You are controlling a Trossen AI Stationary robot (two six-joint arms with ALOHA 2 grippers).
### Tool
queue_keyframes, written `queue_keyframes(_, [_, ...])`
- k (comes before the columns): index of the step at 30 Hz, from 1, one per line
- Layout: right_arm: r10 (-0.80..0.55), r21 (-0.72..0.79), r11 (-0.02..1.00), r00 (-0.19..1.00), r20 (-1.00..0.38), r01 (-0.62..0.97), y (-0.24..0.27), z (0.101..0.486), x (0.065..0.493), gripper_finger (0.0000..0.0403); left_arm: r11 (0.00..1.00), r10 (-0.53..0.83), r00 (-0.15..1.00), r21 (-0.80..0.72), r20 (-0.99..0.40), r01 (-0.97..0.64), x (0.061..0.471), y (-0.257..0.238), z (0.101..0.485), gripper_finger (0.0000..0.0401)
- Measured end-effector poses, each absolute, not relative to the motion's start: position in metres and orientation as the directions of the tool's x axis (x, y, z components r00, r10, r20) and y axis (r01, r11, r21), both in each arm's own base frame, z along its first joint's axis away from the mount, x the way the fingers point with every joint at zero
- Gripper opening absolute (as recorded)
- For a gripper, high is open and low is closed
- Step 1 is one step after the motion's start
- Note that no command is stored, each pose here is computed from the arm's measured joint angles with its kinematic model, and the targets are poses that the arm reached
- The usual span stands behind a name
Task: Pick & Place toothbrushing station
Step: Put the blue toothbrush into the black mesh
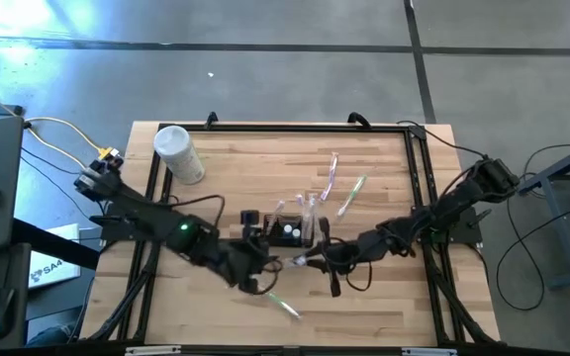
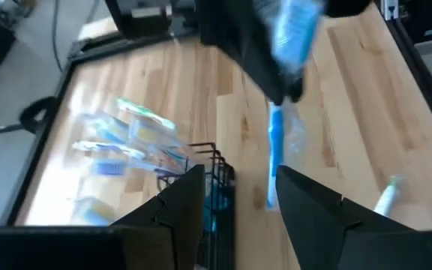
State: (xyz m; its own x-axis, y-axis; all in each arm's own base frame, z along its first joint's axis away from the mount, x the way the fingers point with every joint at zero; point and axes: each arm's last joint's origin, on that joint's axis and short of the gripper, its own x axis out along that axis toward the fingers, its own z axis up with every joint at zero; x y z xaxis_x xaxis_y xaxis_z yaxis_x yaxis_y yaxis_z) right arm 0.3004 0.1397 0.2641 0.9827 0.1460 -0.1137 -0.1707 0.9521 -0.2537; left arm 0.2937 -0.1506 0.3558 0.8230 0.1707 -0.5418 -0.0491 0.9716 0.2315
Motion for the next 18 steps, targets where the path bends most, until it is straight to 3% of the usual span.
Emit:
queue_keyframes(8, [0.119, -0.32, 0.936, 0.988, -0.097, -0.145, 0.147, 0.266, 0.296, 0.001, 0.981, 0.114, 0.815, 0.195, -0.568, -0.002, 0.318, -0.131, 0.332, 0.0161])
queue_keyframes(18, [0.054, -0.326, 0.942, 0.994, -0.091, -0.081, 0.145, 0.266, 0.297, 0.001, 0.989, -0.019, 0.84, 0.115, -0.543, 0.096, 0.326, -0.127, 0.328, 0.0161])
